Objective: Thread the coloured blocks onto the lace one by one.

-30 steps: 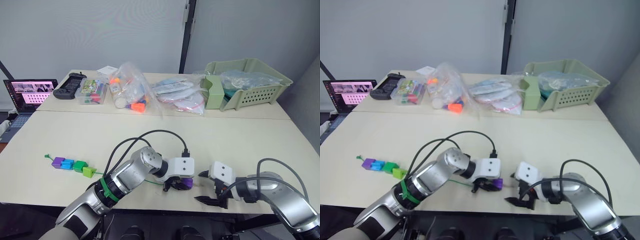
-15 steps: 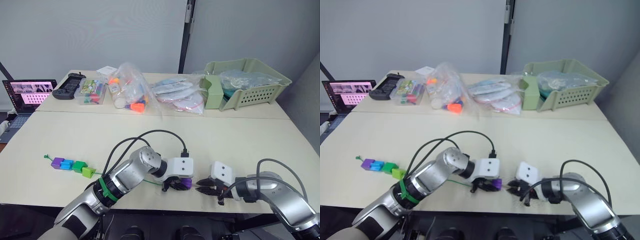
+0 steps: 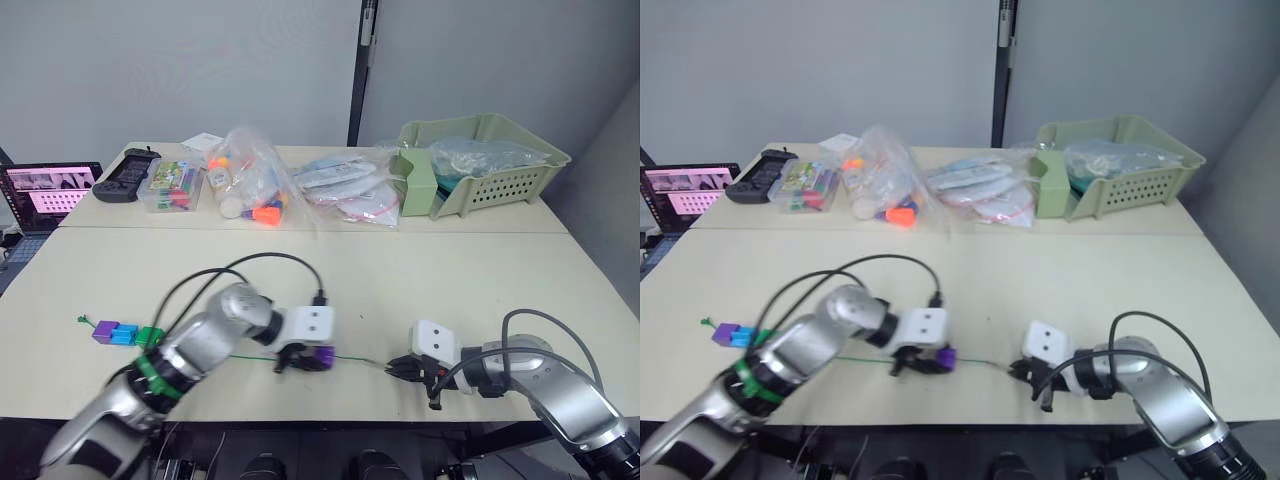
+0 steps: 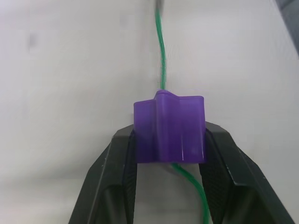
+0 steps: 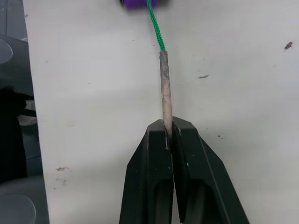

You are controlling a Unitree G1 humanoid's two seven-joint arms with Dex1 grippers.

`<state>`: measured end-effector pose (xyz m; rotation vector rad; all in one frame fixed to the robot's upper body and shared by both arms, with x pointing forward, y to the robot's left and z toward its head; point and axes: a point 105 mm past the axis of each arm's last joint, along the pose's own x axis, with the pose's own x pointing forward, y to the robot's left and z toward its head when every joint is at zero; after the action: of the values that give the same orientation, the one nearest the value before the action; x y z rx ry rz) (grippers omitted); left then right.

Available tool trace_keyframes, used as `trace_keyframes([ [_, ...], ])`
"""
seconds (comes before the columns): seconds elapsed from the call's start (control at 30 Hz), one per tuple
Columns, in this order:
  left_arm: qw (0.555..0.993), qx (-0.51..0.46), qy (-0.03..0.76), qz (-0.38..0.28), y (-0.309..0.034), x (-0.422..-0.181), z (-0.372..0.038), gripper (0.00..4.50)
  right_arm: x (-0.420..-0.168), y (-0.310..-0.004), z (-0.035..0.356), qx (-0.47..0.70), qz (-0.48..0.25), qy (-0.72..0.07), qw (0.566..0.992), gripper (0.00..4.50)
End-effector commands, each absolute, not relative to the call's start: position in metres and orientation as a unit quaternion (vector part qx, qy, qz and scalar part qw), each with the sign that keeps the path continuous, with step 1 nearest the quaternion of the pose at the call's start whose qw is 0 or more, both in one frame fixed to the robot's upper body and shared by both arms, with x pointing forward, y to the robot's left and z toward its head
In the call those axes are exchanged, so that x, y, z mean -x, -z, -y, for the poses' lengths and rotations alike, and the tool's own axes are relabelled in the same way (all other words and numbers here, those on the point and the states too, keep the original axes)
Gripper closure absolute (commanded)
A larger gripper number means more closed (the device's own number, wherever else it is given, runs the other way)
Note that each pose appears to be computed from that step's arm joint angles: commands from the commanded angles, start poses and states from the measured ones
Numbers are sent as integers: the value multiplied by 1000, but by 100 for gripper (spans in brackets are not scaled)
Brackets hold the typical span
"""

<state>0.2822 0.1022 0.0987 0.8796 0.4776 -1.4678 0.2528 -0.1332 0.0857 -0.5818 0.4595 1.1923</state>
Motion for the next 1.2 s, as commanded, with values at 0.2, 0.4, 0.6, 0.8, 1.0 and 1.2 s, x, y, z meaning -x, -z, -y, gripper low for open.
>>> trace_keyframes([
  [0.2, 621, -453, 558, -313, -101, -279, -241, 316, -243, -102, 122, 295, -214, -579, 729, 450],
  [0.4, 636, -471, 545, -276, -107, -285, -252, 316, -247, -104, 120, 300, -212, -578, 729, 450],
  [0.6, 641, -468, 538, -282, -101, -290, -252, 187, -245, -105, 113, 294, -207, -584, 727, 450],
  [0.8, 608, -502, 533, -307, -113, -289, -260, 20, -241, -106, 108, 289, -210, -588, 725, 450],
  [1.0, 569, -519, 526, -361, -159, -284, -260, 20, -238, -105, 99, 288, -208, -593, 723, 450],
  [1.2, 585, -477, 525, -394, -181, -274, -230, 20, -237, -99, 93, 281, -209, -589, 729, 450],
])
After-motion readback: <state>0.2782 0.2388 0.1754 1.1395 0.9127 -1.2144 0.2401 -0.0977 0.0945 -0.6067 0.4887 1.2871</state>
